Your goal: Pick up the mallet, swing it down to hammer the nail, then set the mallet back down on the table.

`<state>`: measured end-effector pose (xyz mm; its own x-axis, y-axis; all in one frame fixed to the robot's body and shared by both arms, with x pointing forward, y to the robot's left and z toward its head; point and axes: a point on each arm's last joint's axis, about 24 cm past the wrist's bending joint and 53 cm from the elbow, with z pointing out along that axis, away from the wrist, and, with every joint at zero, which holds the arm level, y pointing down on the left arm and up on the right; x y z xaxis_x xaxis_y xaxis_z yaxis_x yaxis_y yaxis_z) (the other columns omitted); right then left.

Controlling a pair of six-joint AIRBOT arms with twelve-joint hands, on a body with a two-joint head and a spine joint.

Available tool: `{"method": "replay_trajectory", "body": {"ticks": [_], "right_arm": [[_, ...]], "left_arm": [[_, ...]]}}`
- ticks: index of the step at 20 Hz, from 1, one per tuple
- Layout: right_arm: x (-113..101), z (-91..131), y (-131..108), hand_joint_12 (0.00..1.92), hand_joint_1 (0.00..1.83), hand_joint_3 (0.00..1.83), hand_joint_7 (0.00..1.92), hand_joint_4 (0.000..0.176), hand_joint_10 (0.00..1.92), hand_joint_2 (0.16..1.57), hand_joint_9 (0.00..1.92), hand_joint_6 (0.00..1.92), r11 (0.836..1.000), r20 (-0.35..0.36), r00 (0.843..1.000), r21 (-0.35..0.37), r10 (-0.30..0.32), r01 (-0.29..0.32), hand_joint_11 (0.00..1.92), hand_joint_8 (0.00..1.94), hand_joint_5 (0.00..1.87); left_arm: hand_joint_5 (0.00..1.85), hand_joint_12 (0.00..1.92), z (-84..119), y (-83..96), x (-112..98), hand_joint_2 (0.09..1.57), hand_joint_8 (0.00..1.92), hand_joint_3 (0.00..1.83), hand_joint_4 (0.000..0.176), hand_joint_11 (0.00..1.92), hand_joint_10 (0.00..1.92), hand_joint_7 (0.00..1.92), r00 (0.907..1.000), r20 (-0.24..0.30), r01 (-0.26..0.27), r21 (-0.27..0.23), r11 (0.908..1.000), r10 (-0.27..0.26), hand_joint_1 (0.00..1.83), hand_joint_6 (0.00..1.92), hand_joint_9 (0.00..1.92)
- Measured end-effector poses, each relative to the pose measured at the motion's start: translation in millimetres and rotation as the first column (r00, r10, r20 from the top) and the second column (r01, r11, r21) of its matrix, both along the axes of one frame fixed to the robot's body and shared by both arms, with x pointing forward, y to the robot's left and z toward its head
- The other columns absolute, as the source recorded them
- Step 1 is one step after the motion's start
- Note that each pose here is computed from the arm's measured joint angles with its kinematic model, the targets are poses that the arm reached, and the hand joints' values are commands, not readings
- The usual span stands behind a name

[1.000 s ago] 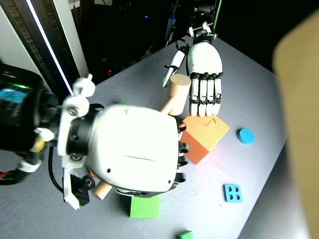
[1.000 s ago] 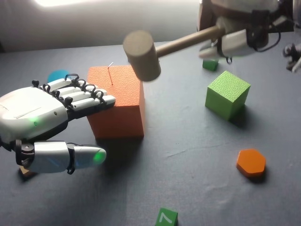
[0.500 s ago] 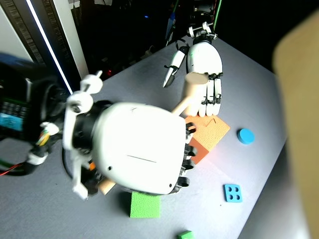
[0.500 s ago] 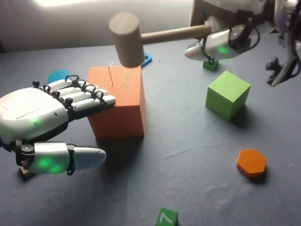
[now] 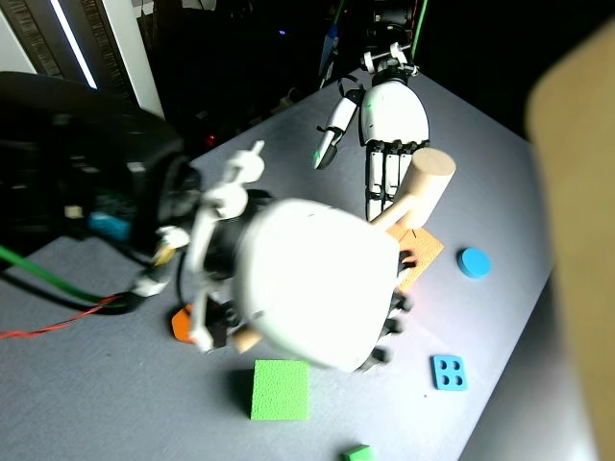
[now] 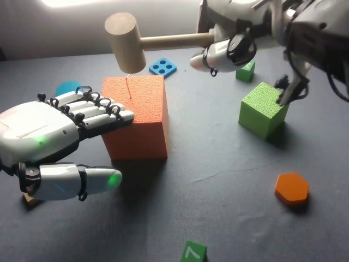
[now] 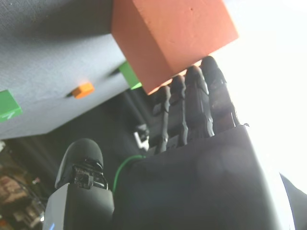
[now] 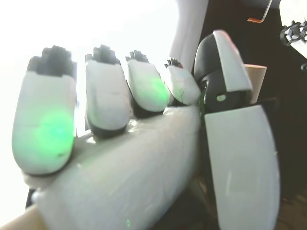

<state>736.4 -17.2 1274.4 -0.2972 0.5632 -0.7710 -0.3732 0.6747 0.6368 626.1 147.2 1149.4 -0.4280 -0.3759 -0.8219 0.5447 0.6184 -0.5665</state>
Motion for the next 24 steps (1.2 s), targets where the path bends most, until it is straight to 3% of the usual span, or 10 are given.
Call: {"method": "replay_trajectory", "body": {"ticks": [5, 7, 14, 19, 21, 24], "right_arm": [[10.0, 1.3, -6.2, 1.92, 1.14, 0.00, 1.71, 0.176, 1.92, 1.42, 1.81, 1.92, 1.000, 0.006, 1.000, 0.002, -0.029, 0.029, 1.92, 1.94, 1.48], [9.6, 1.5, -2.8, 1.92, 1.12, 0.00, 1.70, 0.176, 1.92, 1.42, 1.80, 1.92, 1.000, 0.008, 1.000, 0.001, -0.024, 0.024, 1.92, 1.94, 1.46], [8.4, 8.3, 1.8, 1.92, 1.12, 0.00, 1.71, 0.176, 1.92, 1.41, 1.81, 1.92, 1.000, 0.016, 1.000, 0.007, -0.008, 0.008, 1.92, 1.94, 1.48], [7.8, 5.9, 3.2, 1.92, 1.13, 0.00, 1.71, 0.176, 1.92, 1.41, 1.80, 1.92, 1.000, 0.011, 1.000, 0.005, -0.004, 0.004, 1.92, 1.94, 1.49], [9.8, -11.6, 2.5, 1.92, 1.10, 0.00, 1.71, 0.176, 1.92, 1.42, 1.80, 1.92, 1.000, -0.004, 1.000, -0.025, -0.008, 0.007, 1.92, 1.94, 1.50], [7.0, -65.9, 1.9, 1.92, 1.10, 0.00, 1.70, 0.176, 1.92, 1.42, 1.80, 1.92, 0.997, -0.096, 0.995, -0.074, 0.004, -0.012, 1.92, 1.94, 1.48]], "left_arm": [[0.18, 0.47, 0.0, 0.4, 0.3, 1.24, 0.01, 0.00, 0.000, 0.00, 0.01, 0.26, 1.0000, 0.000, -0.001, 0.000, 1.0000, 0.001, 0.00, 0.01, 0.26], [0.15, 0.32, 0.1, 0.3, 0.3, 1.24, 0.01, 0.00, 0.000, 0.00, 0.01, 0.23, 1.0000, 0.000, -0.001, 0.000, 1.0000, 0.001, 0.00, 0.00, 0.22], [0.20, 0.44, -0.1, 0.4, 0.3, 1.23, 0.01, 0.00, 0.000, 0.00, 0.01, 0.24, 1.0000, -0.001, -0.001, 0.000, 1.0000, 0.001, 0.00, 0.01, 0.22], [0.15, 0.38, -0.3, 0.4, 0.3, 1.23, 0.00, 0.00, 0.000, 0.00, 0.00, 0.20, 1.0000, -0.002, -0.001, 0.000, 1.0000, 0.001, 0.00, 0.00, 0.19], [0.18, 0.41, -0.4, 0.4, 0.3, 1.23, 0.01, 0.00, 0.000, 0.00, 0.00, 0.23, 1.0000, -0.003, -0.001, 0.000, 1.0000, 0.001, 0.00, 0.00, 0.21], [0.16, 0.38, -0.3, 0.4, 0.3, 1.23, 0.00, 0.00, 0.000, 0.00, 0.00, 0.20, 1.0000, -0.003, -0.001, -0.001, 1.0000, 0.001, 0.00, 0.00, 0.19]]}}
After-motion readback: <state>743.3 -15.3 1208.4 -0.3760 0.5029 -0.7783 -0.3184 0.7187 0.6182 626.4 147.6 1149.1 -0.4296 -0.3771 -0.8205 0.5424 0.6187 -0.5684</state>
